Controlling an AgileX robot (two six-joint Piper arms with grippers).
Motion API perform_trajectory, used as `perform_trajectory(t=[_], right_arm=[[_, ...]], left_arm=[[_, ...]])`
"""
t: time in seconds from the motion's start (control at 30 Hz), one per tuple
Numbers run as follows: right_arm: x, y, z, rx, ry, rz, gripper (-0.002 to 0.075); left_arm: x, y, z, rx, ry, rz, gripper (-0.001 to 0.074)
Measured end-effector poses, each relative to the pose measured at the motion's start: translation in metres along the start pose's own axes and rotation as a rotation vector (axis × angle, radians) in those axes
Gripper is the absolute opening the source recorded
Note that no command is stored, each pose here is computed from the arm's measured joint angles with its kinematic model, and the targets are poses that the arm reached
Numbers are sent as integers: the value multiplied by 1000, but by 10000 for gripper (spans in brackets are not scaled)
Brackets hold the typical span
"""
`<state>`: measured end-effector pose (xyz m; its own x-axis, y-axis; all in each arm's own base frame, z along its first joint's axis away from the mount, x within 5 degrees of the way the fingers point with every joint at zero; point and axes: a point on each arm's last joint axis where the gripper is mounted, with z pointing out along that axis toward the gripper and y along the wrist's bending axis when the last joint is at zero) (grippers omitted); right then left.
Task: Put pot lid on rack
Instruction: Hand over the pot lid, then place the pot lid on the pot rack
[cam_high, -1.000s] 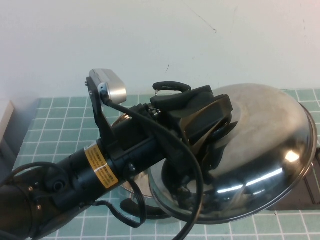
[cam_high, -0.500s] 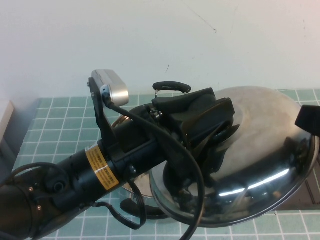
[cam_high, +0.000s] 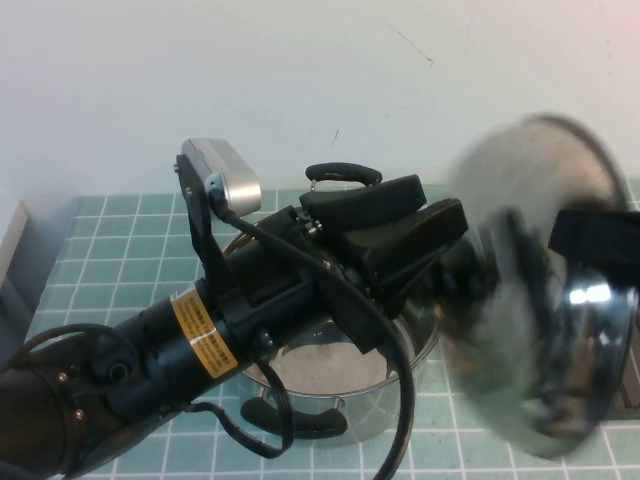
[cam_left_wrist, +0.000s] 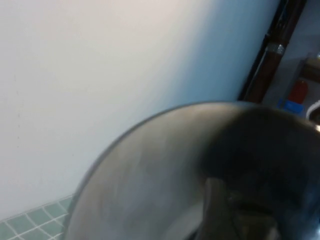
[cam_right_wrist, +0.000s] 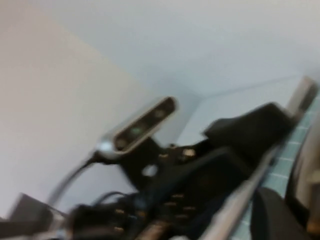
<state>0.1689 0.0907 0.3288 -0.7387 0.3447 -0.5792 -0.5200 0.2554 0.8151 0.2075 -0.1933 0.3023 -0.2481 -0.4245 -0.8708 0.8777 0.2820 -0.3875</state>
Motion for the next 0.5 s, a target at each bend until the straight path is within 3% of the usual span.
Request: perform_trajectory(t=[0.13,0.3,0.4,0.5], right_arm=[[-1,-3,1,49,14,-123,24],[-15,27,-2,8,-23,-337,21],[-25,48,-6,36,-19,-470,20],[-28,54,-10,133,16,-539,20]], left_arm=[[-4,-1,-2,22,-18,11,456],[-20,9,-14,-4,-25,89,459],[-36,12,-27,-24,-17,150,379],[-50,12,-44,-77,42,238,172]])
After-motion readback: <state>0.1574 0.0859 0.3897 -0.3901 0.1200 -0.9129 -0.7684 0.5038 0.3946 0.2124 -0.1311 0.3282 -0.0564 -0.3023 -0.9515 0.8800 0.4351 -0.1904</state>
